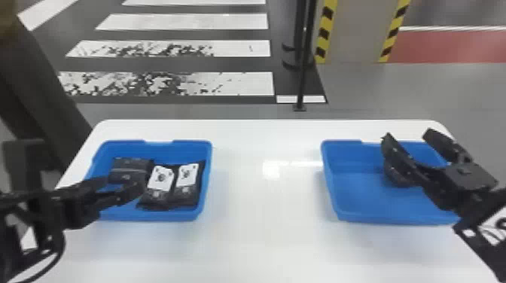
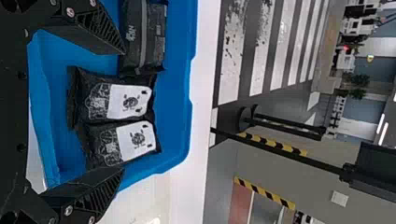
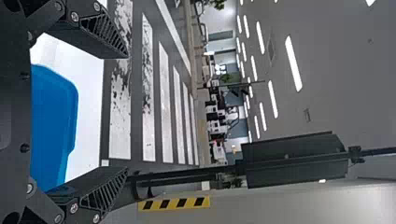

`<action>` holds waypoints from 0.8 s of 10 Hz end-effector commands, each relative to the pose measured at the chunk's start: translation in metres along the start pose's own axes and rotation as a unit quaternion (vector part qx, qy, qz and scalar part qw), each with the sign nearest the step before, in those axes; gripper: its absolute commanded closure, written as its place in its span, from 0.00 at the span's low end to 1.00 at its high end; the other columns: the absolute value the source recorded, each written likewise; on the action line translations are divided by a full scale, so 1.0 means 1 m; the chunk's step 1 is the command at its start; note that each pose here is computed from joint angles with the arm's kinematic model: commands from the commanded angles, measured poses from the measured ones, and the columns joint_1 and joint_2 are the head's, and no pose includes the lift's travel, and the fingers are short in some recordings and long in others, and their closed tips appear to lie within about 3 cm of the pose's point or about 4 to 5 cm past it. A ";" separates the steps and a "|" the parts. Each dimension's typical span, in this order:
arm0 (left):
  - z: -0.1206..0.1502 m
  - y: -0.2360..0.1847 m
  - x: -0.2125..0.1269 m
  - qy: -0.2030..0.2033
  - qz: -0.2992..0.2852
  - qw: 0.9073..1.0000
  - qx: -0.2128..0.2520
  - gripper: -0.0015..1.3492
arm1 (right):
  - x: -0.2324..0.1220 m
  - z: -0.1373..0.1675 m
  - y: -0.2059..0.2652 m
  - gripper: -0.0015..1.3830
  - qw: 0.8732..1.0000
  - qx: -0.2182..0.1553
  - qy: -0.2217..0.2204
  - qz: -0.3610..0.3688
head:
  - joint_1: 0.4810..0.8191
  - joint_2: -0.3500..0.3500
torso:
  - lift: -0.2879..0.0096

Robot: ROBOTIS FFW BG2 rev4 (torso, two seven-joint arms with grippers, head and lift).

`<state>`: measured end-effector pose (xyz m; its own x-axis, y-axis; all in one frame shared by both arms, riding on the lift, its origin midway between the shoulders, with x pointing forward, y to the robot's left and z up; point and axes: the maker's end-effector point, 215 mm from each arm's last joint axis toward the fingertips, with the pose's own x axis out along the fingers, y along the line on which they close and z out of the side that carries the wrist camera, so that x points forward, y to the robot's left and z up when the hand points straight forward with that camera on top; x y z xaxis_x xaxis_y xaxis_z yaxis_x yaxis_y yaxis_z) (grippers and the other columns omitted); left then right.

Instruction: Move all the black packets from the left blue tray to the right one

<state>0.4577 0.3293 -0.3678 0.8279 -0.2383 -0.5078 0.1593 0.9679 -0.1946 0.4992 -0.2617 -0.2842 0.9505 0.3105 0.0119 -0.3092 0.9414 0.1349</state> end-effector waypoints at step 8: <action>-0.046 0.018 0.103 0.114 -0.011 0.992 -0.057 0.11 | -0.035 0.001 0.095 0.12 0.993 0.085 0.003 0.087 | 0.63 0.74 | 0.50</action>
<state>0.5178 0.3220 -0.4565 0.6910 -0.2755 -0.6683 0.1029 0.9526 -0.2863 0.4375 -0.1840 -0.2699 0.8838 0.4657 0.0449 -0.4575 0.8403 0.2907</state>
